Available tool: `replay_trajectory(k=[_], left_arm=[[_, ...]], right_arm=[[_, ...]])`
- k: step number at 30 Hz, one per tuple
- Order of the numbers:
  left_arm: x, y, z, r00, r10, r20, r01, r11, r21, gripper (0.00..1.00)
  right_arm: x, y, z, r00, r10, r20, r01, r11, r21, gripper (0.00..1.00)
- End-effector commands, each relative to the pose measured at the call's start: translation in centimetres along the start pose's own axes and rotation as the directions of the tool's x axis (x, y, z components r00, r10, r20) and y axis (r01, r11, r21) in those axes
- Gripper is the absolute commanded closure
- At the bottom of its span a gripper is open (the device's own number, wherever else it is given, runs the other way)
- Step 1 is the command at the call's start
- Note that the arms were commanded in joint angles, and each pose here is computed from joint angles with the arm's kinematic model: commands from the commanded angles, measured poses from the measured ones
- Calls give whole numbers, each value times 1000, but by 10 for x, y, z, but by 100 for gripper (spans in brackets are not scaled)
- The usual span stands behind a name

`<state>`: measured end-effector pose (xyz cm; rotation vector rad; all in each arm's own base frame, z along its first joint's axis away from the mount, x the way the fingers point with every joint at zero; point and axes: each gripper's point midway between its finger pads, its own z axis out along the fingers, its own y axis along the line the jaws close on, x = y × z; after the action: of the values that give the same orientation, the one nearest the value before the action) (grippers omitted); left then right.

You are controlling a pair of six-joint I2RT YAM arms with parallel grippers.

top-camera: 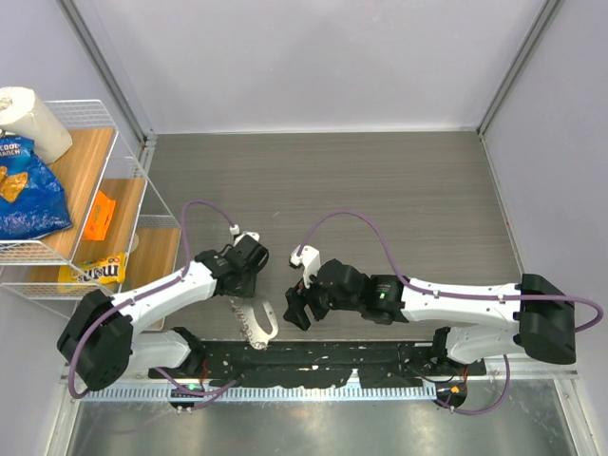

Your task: Put the keys on the keyring

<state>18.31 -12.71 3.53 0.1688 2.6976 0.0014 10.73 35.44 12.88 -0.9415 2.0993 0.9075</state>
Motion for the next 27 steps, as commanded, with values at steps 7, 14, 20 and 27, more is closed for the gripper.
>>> replay_trajectory(k=[7,14,20,27], left_arm=[[3,6,4,1000,16,-9,-16,999,-30,76],[6,6,6,999,23,-29,-24,999,-34,82],[3,5,4,1000,21,-21,-21,999,-28,99],[-9,-10,-15,1000,6,25,-8,997,75,100]], right_arm=[[-22,12,0,998,4,70,-2,1000,-25,24],[-22,12,-1,997,4,73,-2,1000,-26,24],[-23,13,-3,997,3,77,-1,1000,-29,24],[-32,15,-13,996,-32,88,35,999,-29,24]])
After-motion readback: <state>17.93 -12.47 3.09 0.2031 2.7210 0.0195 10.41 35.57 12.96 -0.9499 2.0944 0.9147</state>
